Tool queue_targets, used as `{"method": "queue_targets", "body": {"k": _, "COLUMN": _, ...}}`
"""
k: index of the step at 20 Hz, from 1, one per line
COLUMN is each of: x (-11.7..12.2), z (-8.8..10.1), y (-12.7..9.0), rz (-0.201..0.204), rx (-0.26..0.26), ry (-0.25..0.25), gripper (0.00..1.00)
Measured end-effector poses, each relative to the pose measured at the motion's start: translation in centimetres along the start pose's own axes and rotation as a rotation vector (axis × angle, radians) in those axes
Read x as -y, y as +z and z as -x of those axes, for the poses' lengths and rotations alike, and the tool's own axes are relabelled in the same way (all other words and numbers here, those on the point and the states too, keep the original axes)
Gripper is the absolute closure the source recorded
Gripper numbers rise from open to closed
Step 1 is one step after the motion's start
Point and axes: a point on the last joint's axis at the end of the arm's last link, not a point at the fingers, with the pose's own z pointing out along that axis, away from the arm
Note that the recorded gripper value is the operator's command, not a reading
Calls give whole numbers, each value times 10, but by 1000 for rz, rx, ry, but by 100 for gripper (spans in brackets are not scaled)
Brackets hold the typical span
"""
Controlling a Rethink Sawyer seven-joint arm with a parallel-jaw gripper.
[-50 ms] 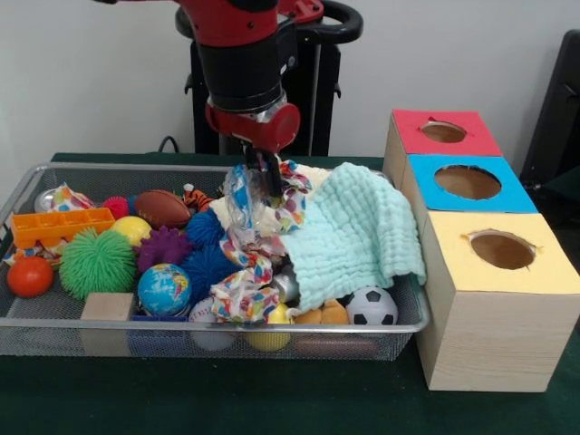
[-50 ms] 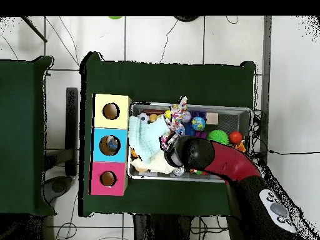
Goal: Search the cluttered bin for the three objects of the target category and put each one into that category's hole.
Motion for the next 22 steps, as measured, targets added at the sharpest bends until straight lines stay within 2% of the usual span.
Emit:
{"method": "queue_targets", "body": {"k": 4, "x": 10, "z": -4, "y": 12, "rz": -24, "rx": -19, "ry": 20, "gripper": 100}}
{"method": "queue_targets", "body": {"k": 5, "x": 13, "z": -5, "y": 15, "rz": -33, "rx": -17, "ry": 22, "gripper": 0}}
{"method": "queue_targets", "body": {"k": 9, "x": 12, "z": -4, "y": 16, "rz": -28, "rx": 0, "ry": 21, "gripper": 0}}
{"method": "queue_targets", "body": {"k": 10, "x": 10, "z": -3, "y": 17, "rz": -20, "rx": 23, "ry": 18, "gripper": 0}}
{"method": "queue_targets", "body": {"k": 12, "x": 1, "z": 4, "y": 17, "rz": 12, "rx": 103, "ry": 7, "gripper": 0}}
{"method": "queue_targets", "body": {"k": 14, "x": -2, "z": 6, "y": 17, "rz": 23, "rx": 133, "ry": 1, "gripper": 0}}
{"method": "queue_targets", "body": {"k": 15, "x": -9, "z": 9, "y": 17, "rz": 42, "rx": 193, "ry": -10, "gripper": 0}}
{"method": "queue_targets", "body": {"k": 19, "x": -22, "z": 9, "y": 16, "rz": 67, "rx": 278, "ry": -37, "gripper": 0}}
{"method": "queue_targets", "body": {"k": 22, "x": -29, "z": 8, "y": 14, "rz": 74, "rx": 310, "ry": -53, "gripper": 0}}
